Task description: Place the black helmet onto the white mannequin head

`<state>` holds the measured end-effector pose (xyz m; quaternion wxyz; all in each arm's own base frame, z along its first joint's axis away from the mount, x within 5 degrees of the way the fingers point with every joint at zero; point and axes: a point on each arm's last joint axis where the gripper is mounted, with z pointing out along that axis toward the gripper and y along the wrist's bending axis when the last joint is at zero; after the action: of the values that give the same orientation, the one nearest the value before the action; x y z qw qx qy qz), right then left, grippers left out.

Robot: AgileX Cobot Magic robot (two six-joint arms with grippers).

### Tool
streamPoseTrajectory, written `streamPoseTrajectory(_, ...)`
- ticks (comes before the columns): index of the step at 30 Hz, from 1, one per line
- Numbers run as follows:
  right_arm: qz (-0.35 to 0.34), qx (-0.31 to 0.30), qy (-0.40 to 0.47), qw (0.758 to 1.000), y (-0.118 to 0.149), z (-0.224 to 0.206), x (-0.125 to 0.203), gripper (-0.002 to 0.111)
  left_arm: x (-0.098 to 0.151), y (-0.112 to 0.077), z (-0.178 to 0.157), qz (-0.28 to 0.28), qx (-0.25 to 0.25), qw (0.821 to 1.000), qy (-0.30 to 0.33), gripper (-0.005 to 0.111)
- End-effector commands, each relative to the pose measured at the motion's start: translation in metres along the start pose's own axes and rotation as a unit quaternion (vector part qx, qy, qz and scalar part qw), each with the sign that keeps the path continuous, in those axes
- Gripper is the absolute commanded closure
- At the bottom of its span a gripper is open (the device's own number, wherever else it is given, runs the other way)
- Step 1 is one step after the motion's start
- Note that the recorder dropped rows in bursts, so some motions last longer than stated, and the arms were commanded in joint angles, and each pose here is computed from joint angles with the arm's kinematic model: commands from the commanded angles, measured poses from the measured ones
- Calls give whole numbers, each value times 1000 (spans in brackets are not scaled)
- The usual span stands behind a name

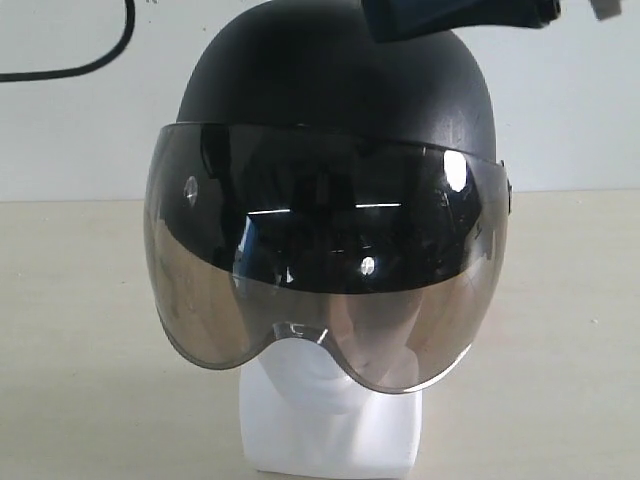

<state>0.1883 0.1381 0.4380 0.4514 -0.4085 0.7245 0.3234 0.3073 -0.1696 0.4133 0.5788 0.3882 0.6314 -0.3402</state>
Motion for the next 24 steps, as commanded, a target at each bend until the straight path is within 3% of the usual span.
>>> streamPoseTrajectory(1, -2, 4, 0, 1000, -4, 3, -2, 108, 11, 7, 9, -12, 10, 1000, 14, 102)
streamPoseTrajectory(10, 26, -31, 52, 998, -17, 27, 11, 108, 22, 13, 15, -23, 0, 999, 34, 102)
streamPoseTrajectory(18, 35, -73, 98, 992, -13, 29, 21, 108, 24, 14, 15, -24, 0, 999, 42, 102)
streamPoseTrajectory(24, 59, -58, 157, 984, -14, 28, 32, 108, 29, 16, 18, -38, 0, 998, 49, 102)
